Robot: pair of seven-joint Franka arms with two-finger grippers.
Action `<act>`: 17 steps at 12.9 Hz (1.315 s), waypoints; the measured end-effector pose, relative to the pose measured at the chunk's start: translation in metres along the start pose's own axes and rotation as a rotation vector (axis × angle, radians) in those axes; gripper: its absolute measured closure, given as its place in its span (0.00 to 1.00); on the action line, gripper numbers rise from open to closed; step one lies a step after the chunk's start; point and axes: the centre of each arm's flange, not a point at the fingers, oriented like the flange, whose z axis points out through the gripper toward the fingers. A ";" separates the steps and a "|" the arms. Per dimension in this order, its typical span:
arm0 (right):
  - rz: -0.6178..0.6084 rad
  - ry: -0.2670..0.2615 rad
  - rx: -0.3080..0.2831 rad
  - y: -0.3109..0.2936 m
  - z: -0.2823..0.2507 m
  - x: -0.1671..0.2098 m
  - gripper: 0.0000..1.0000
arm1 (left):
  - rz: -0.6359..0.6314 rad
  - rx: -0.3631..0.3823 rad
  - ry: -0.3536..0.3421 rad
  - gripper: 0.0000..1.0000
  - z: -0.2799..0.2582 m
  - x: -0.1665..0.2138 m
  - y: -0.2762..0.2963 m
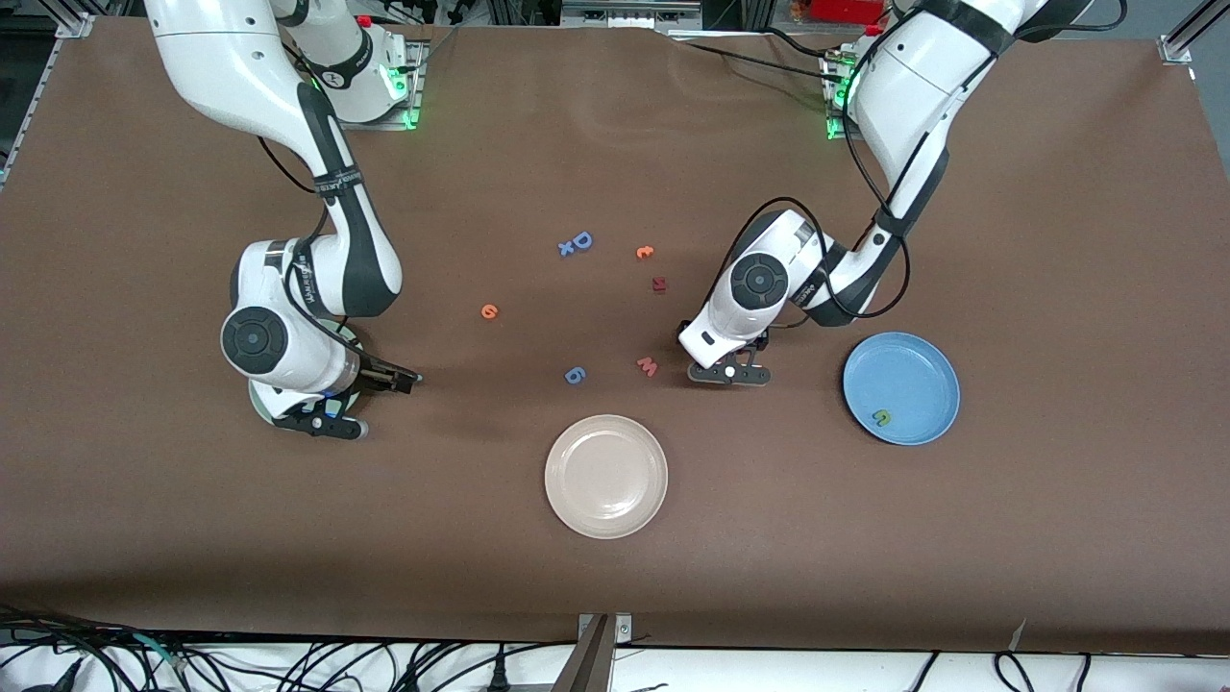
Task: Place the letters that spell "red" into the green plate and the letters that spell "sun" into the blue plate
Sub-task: 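Release the teal b onto the green plate with the right gripper, then drop the yellow u on the blue plate while the right gripper grasps the l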
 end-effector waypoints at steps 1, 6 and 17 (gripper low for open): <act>0.018 0.005 0.004 -0.002 0.002 0.000 0.00 | -0.010 0.000 0.002 0.30 -0.001 0.000 0.000; 0.141 0.048 0.023 -0.018 0.009 0.000 0.00 | -0.054 -0.005 0.011 0.70 -0.008 0.000 0.003; 0.147 0.091 0.054 -0.033 0.054 -0.020 0.00 | 0.108 0.069 -0.054 0.70 -0.085 0.050 -0.120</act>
